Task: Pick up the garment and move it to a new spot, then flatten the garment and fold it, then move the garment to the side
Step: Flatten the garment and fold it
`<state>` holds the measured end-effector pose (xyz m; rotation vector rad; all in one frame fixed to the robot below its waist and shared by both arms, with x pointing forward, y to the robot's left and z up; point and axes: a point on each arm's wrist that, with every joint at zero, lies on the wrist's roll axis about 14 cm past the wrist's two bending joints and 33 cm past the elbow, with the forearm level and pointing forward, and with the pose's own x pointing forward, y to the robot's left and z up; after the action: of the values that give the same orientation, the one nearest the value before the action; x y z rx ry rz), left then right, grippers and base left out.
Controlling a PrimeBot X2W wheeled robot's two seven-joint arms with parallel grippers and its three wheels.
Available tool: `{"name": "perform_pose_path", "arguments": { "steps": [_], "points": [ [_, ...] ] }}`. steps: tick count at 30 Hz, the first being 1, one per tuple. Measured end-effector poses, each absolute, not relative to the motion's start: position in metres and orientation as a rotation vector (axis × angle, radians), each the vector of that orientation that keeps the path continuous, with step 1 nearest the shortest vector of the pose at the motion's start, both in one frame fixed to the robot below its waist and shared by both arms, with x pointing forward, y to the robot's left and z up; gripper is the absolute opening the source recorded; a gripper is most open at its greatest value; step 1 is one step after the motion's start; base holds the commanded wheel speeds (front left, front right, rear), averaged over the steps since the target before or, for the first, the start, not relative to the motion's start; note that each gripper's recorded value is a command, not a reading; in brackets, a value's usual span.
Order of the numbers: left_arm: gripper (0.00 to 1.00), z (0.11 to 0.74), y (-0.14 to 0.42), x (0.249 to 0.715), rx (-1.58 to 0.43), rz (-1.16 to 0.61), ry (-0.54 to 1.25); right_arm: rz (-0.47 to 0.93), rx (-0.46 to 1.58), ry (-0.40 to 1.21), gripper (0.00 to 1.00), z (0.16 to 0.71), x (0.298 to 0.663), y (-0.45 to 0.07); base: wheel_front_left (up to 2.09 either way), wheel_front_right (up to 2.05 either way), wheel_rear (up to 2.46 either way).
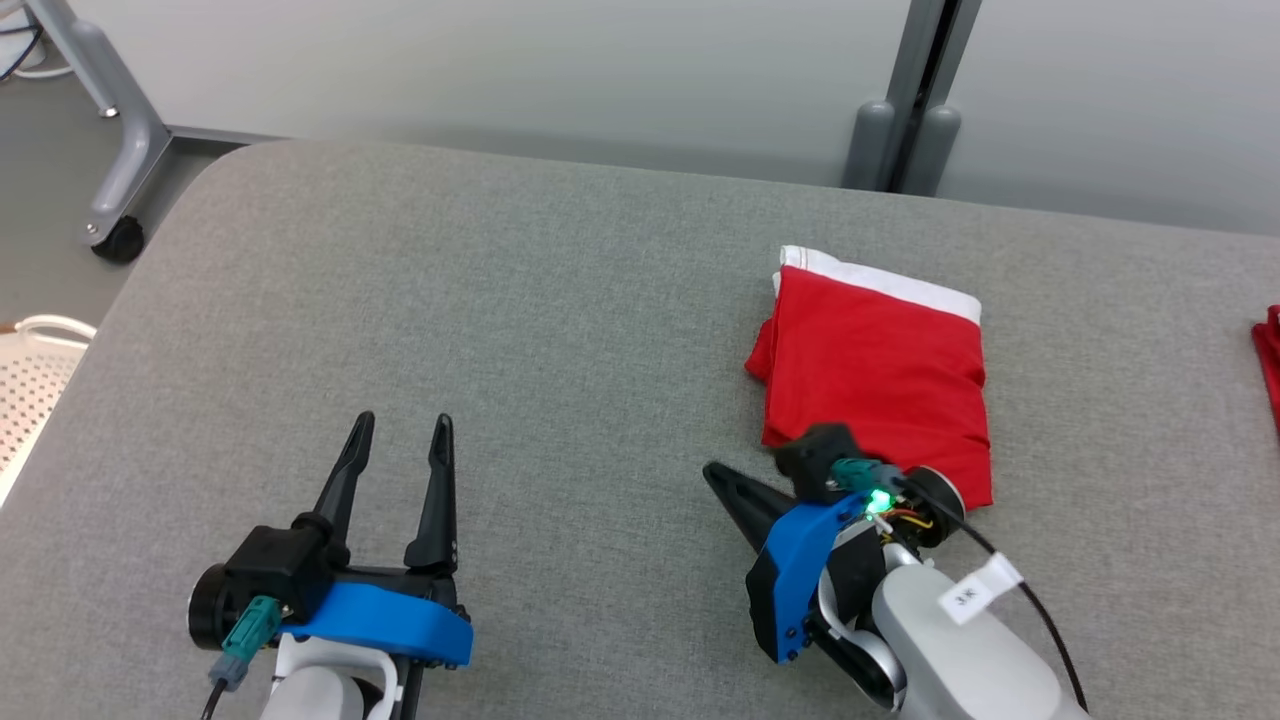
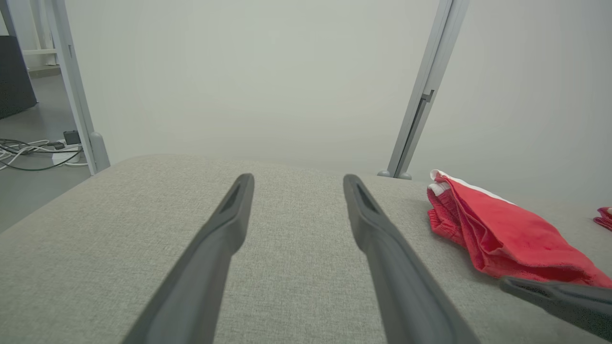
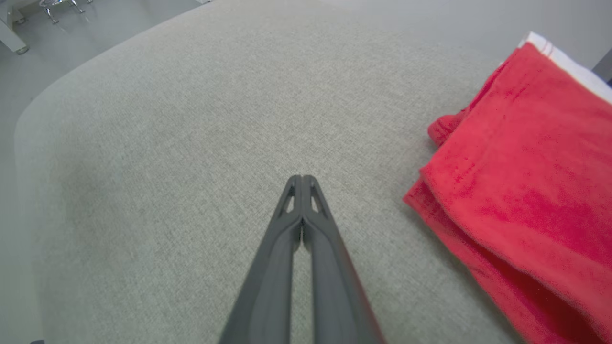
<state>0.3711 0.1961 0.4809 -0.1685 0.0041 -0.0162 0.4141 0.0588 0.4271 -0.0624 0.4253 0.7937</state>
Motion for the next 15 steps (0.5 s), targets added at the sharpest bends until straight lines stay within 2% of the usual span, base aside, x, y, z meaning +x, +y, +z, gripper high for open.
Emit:
{"name": "perform_pose_path", "arguments": {
  "steps": [1,2,5,9,13,14,15],
  "points": [
    [1.00,0.481,0.197,0.370,-0.169,-0.014,0.004,0.785,-0.021,0.388,0.95,0.438,0.416,0.059,0.00,0.00,0.00],
    [1.00,0.481,0.197,0.369,-0.168,-0.013,0.003,0.767,0.025,0.353,1.00,0.449,0.419,0.056,0.00,0.00,0.00],
    [1.00,0.481,0.195,0.367,-0.169,-0.018,0.002,0.657,0.156,0.235,1.00,0.477,0.432,0.029,0.00,0.00,0.00],
    [1.00,0.480,0.194,0.366,-0.172,-0.018,0.005,0.474,0.230,0.125,1.00,0.497,0.440,-0.031,0.00,0.00,0.00],
    [1.00,0.477,0.191,0.368,-0.170,-0.029,0.014,0.299,0.221,0.061,1.00,0.505,0.435,-0.093,0.00,0.00,0.00],
    [1.00,0.477,0.191,0.368,-0.170,-0.029,0.014,0.299,0.221,0.061,1.00,0.505,0.435,-0.093,0.00,0.00,0.00],
    [1.00,0.475,0.189,0.369,-0.169,-0.037,0.019,0.229,0.192,0.042,1.00,0.508,0.430,-0.119,0.00,0.00,0.00]
  ]
}}
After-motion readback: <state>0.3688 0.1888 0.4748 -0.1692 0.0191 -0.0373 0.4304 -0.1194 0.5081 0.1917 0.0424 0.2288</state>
